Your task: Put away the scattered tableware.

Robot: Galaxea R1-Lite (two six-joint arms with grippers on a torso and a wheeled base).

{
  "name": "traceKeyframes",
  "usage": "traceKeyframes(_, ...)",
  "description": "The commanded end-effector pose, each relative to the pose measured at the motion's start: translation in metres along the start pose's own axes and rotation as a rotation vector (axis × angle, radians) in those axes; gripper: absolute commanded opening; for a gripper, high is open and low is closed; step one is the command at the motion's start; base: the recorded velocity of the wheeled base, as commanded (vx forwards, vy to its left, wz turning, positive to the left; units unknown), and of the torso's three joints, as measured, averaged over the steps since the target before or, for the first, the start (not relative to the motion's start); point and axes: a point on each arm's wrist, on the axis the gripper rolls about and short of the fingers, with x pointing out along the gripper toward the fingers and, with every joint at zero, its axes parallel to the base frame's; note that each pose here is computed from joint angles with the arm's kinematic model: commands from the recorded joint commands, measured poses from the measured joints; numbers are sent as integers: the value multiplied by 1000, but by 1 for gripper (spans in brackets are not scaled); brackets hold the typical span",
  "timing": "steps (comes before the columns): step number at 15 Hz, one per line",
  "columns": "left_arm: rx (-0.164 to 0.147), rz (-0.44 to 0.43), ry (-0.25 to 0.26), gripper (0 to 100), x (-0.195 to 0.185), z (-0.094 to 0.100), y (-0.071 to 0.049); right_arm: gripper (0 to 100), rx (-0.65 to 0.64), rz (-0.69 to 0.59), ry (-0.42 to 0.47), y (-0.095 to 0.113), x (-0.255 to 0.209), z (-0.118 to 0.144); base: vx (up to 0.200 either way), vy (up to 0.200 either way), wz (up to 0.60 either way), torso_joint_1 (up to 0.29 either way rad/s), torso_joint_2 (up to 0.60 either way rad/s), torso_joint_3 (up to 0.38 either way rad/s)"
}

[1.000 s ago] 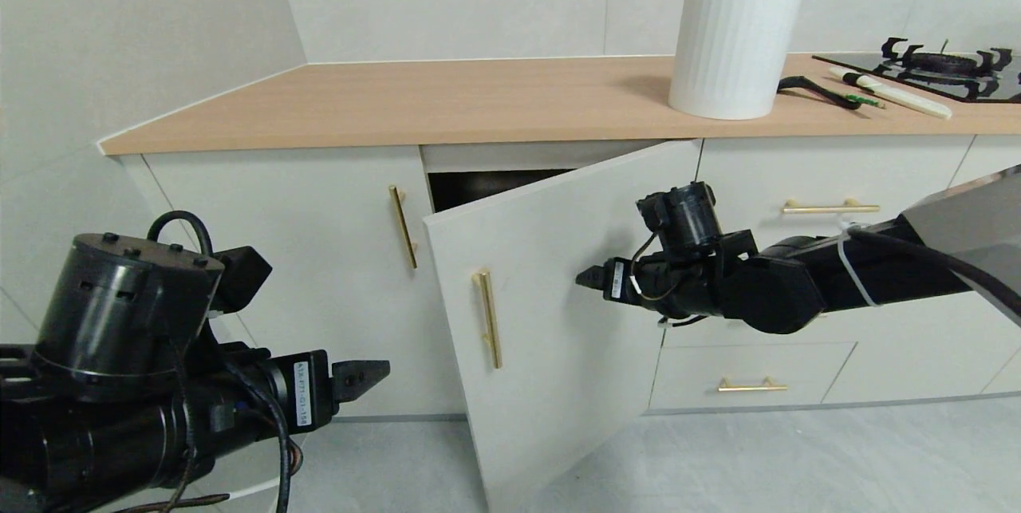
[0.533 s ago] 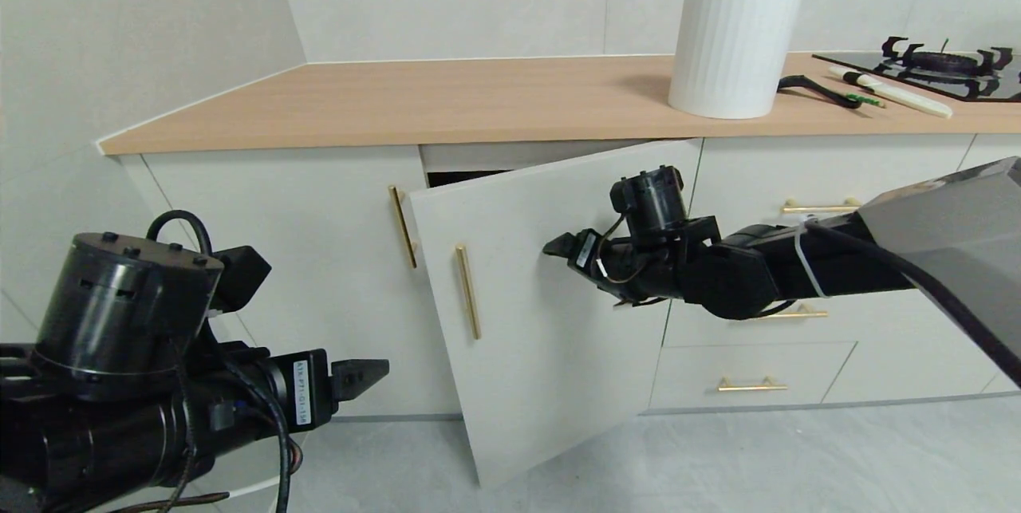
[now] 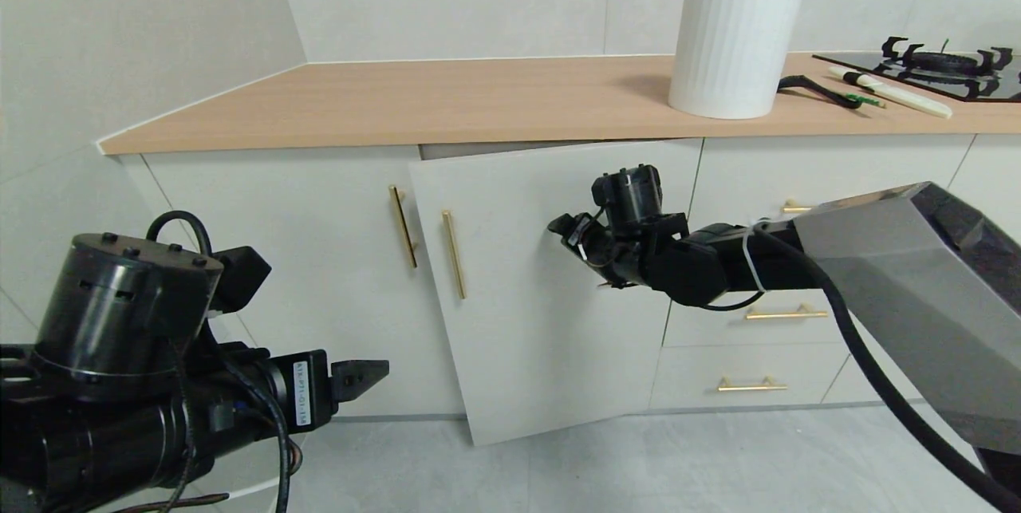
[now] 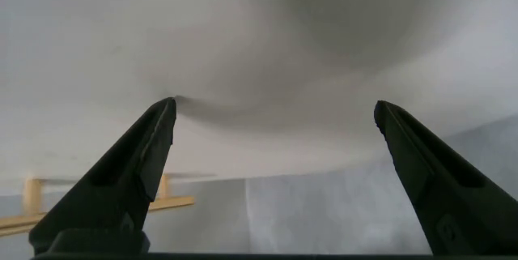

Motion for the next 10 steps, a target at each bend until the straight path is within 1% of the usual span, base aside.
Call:
traceKeyframes(1, 1, 2, 3, 100, 1, 0, 0, 100, 3, -25, -17, -9, 15, -2, 0, 0, 0, 0, 0, 0)
traceKeyframes(4, 1, 2, 3, 100, 1, 0, 0, 100, 12, -42, -60, -12, 20, 4, 0, 0, 0, 0, 0, 0)
traceKeyframes(7, 1, 3, 4, 100, 1, 0, 0, 100, 18, -66, -100, -18, 29, 8, 0, 0, 0, 0, 0, 0)
traceKeyframes(10, 1, 2, 3, 100, 1, 0, 0, 100, 22, -73, -113, -21, 31, 12, 0, 0, 0, 0, 0, 0)
